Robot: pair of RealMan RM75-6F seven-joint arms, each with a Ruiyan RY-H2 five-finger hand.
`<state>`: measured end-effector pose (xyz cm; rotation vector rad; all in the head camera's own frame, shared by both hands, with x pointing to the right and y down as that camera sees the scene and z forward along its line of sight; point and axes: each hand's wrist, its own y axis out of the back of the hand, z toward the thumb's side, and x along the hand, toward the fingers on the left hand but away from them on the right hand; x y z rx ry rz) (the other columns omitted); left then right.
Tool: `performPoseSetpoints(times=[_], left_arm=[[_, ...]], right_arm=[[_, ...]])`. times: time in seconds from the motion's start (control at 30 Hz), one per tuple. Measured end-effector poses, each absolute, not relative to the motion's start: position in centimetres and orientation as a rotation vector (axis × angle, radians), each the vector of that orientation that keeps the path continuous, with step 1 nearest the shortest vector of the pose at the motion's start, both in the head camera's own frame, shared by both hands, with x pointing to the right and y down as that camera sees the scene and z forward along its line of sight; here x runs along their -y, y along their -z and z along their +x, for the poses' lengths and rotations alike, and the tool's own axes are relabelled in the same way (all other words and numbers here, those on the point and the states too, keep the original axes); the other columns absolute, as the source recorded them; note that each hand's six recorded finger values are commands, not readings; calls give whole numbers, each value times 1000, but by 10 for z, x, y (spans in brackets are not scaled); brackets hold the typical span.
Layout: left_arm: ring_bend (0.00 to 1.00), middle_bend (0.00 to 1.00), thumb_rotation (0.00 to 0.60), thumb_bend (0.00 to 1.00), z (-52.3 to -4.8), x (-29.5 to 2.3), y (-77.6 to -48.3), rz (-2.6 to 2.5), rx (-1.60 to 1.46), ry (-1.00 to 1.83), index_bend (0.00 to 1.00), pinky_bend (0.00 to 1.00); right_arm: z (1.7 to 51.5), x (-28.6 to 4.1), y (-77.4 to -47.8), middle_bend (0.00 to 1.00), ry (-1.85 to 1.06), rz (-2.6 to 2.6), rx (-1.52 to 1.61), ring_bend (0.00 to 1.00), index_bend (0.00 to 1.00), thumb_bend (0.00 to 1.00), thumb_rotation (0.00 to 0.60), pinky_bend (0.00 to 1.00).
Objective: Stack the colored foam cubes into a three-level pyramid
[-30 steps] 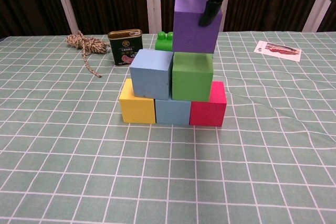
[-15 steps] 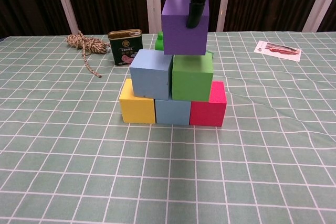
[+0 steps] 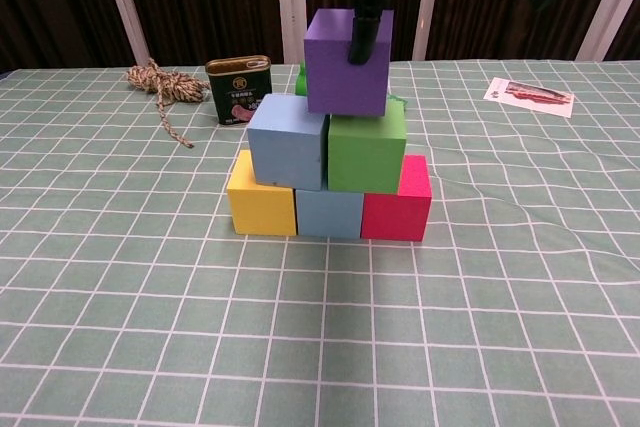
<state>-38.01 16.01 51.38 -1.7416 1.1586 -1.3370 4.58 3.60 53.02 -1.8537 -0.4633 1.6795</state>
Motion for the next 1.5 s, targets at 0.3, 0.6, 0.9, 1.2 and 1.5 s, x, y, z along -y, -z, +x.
performPoseSetpoints(times=[0.3, 0.6, 0.9, 1.2, 1.5], left_arm=[[12, 107, 600, 65, -381, -159, -514, -1742, -1162, 1340, 62, 30], [12, 107, 600, 65, -382, -159, -514, -1743, -1166, 1341, 62, 29], [12, 107, 600, 65, -382, -160, -516, -1749, -1157, 1351, 62, 28], [12, 107, 600, 65, -383, -159, -517, -1748, -1157, 1357, 62, 24], [12, 107, 600, 65, -383, -159, -516, -1744, -1160, 1351, 62, 24]], right_arm=[[36, -38, -526, 494, -1667, -1897, 472, 269, 0, 251, 600, 0], [33, -43, -533, 494, -1664, -1931, 480, 269, 0, 251, 600, 0], [32, -42, -535, 494, -1664, -1944, 513, 271, 0, 251, 600, 0], [32, -40, -536, 494, -1662, -1968, 552, 271, 0, 251, 600, 0], [31, -40, -537, 494, -1642, -1976, 551, 271, 0, 251, 600, 0]])
